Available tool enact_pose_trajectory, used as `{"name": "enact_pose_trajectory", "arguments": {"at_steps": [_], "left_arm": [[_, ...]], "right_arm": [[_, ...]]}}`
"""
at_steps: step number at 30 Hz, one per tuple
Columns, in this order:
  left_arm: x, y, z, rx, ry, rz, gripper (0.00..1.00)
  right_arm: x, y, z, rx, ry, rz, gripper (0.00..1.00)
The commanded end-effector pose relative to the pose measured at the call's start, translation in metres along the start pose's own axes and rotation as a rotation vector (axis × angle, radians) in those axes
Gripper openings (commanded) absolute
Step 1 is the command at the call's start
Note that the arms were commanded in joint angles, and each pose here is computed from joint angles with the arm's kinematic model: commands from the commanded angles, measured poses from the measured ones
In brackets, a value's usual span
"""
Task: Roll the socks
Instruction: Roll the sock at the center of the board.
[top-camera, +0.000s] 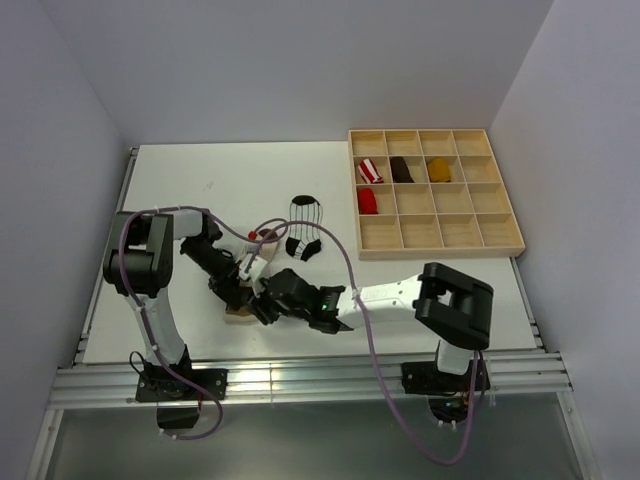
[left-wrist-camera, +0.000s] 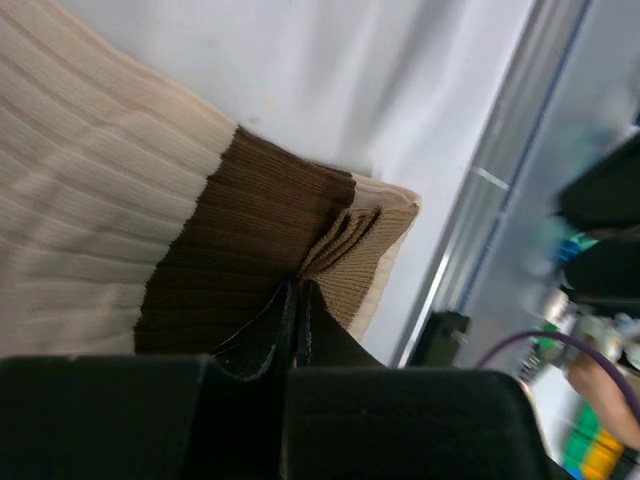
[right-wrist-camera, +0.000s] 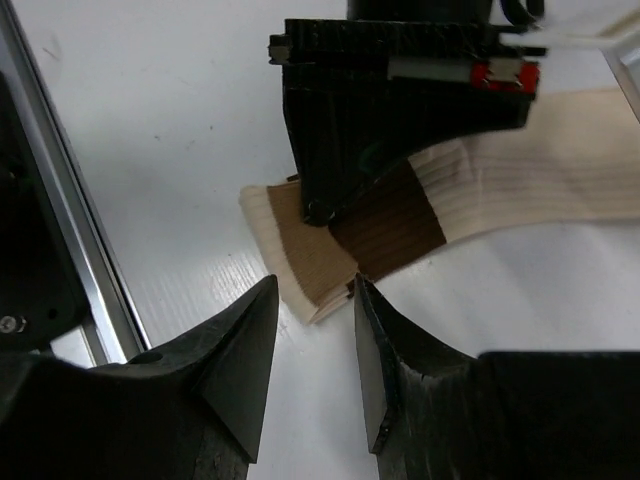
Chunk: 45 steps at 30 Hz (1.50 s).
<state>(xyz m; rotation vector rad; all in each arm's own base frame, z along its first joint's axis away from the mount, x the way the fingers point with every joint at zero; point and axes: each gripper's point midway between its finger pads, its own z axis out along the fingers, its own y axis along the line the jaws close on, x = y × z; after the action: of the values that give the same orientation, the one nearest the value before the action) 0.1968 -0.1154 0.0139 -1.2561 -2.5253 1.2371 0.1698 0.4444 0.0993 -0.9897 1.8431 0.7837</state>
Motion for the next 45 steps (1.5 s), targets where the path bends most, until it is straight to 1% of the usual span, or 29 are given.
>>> {"name": "enact_pose_trajectory", "arguments": {"at_steps": [1, 2, 10, 16, 23, 31, 38, 40, 45], "left_arm": [[0.025, 0.006, 0.003, 0.013, 0.121, 0.043, 0.00], [0.026, 0.007, 0.003, 0.011, 0.125, 0.041, 0.00], [0.031, 0.006, 0.005, 0.034, 0.154, 0.015, 0.00], [0.029, 0.006, 0.004, 0.042, 0.156, 0.013, 0.00], [0.030, 0.006, 0.004, 0.049, 0.167, 0.004, 0.00], [0.032, 0.004, 0.004, 0.066, 0.172, 0.006, 0.00], [0.039, 0.002, 0.006, 0.078, 0.197, -0.001, 0.00], [0.039, 0.002, 0.006, 0.079, 0.198, 0.000, 0.00], [0.037, 0.002, 0.005, 0.080, 0.194, 0.003, 0.00]], "right_arm": [[-0.001, 0.009, 0.013, 0.005, 0.034, -0.138, 0.44], [0.006, 0.014, 0.017, -0.008, 0.054, -0.153, 0.44], [0.023, 0.039, 0.025, -0.077, 0.116, -0.221, 0.46], [0.027, 0.055, 0.029, -0.104, 0.122, -0.253, 0.50], [0.034, 0.062, 0.040, -0.106, 0.133, -0.288, 0.52], [0.053, 0.049, 0.055, -0.038, 0.161, -0.305, 0.52], [0.039, 0.033, 0.051, 0.057, 0.091, -0.301, 0.53], [0.035, 0.033, 0.051, 0.060, 0.088, -0.312, 0.53], [0.044, 0.035, 0.057, 0.039, 0.132, -0.343, 0.54]]}}
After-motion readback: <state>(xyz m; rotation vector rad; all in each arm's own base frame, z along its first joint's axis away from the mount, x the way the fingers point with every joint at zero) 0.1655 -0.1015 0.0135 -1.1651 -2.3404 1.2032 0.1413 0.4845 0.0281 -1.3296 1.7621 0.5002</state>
